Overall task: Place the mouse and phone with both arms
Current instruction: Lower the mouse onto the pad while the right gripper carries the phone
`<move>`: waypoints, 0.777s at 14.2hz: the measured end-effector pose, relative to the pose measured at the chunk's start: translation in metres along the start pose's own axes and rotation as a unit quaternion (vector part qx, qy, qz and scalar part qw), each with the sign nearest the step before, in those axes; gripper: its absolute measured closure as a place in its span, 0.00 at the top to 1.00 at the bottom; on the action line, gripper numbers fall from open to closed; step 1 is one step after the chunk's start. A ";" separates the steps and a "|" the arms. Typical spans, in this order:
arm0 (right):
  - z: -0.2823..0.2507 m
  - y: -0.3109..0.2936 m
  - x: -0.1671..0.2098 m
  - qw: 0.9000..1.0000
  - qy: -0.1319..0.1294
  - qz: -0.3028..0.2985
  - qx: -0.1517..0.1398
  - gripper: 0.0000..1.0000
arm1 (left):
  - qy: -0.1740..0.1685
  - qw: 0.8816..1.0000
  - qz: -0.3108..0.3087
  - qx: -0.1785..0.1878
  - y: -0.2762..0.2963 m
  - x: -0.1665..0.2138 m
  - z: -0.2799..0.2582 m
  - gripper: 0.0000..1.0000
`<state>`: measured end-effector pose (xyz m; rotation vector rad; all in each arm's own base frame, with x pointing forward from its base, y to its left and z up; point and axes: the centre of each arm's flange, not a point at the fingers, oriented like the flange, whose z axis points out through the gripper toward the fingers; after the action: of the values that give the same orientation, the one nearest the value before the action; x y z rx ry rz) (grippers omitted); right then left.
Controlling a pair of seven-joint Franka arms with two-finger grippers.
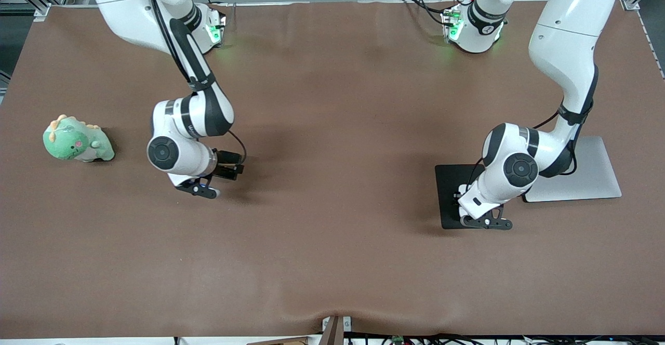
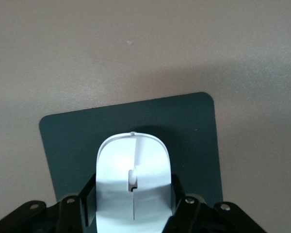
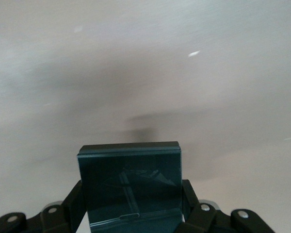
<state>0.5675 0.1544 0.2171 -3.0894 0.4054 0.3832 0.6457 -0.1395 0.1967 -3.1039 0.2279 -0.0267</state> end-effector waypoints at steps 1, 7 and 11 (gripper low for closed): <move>0.000 0.018 0.005 1.000 -0.002 -0.005 -0.001 0.80 | -0.002 1.000 0.001 0.000 0.001 -0.001 0.004 0.60; -0.007 0.125 0.020 0.999 -0.011 -0.033 0.005 0.80 | -0.008 1.000 0.006 -0.001 0.001 -0.005 0.013 0.60; -0.003 0.193 0.027 0.997 -0.011 -0.075 -0.002 0.80 | -0.012 1.000 0.021 -0.001 -0.002 -0.006 0.019 0.95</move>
<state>0.5440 -0.0390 0.2189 -3.0895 0.1711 0.4156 0.6402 -0.1358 0.1777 -3.0993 0.2930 0.0128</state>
